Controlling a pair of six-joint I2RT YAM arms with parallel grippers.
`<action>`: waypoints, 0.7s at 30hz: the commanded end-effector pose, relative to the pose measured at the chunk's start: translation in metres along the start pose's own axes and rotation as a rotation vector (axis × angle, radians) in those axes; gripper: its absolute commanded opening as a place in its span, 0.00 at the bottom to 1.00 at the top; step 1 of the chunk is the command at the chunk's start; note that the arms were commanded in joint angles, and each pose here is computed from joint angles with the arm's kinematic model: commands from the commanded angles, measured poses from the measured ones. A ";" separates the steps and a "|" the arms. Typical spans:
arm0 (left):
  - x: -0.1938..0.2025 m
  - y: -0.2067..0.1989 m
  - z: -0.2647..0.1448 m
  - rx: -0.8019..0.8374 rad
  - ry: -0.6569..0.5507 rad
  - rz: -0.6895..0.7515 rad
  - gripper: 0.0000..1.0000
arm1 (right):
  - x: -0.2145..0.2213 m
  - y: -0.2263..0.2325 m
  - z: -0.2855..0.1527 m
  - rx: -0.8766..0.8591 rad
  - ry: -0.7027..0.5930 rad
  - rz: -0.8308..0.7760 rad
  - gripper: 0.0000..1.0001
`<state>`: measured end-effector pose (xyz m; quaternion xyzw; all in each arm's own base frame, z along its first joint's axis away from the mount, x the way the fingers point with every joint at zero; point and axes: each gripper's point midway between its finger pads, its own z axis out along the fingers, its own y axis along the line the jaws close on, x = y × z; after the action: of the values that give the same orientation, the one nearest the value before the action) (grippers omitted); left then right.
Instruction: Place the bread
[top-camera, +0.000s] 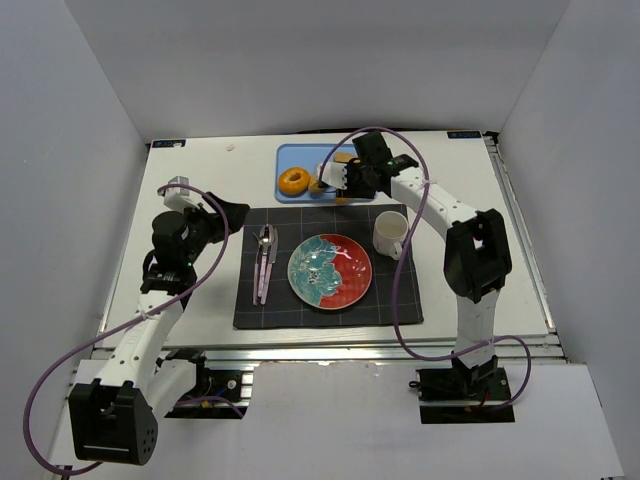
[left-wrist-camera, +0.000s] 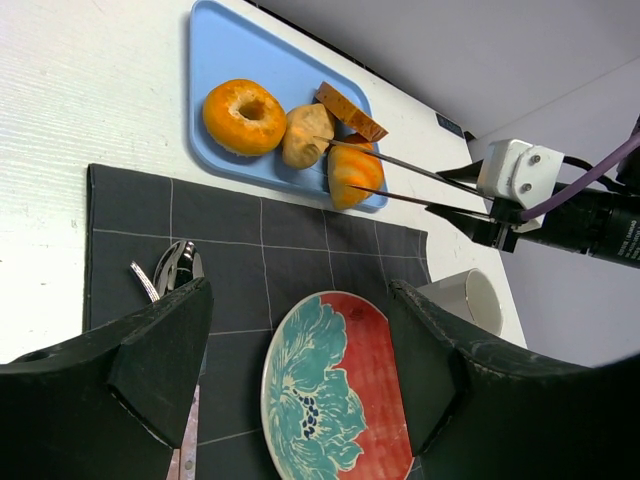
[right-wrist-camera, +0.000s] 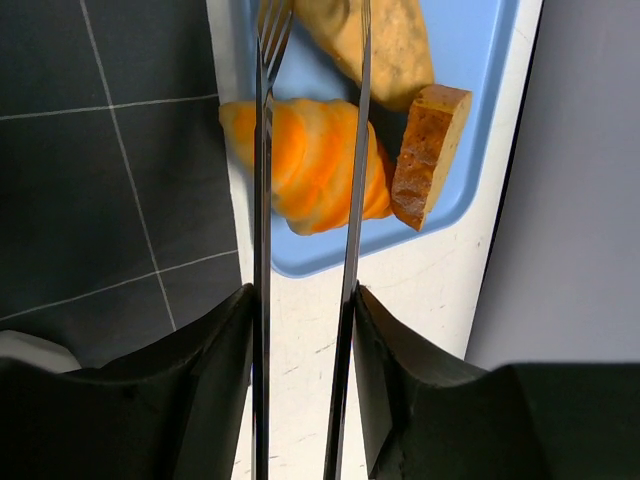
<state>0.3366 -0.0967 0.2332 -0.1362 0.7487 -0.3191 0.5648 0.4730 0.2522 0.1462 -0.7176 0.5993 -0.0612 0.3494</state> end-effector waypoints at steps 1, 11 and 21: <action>0.000 0.000 -0.003 0.002 -0.012 0.012 0.80 | -0.016 -0.022 -0.017 0.093 -0.030 -0.074 0.47; -0.002 -0.001 -0.003 0.003 -0.016 0.013 0.80 | -0.012 -0.023 -0.005 0.102 0.000 -0.103 0.50; -0.004 -0.002 -0.003 0.004 -0.020 0.013 0.80 | -0.006 -0.015 0.010 0.106 0.046 -0.141 0.50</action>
<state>0.3364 -0.0967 0.2322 -0.1367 0.7494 -0.3188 0.5640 0.4842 0.2588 0.1498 -0.7275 0.5711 -0.1098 0.3640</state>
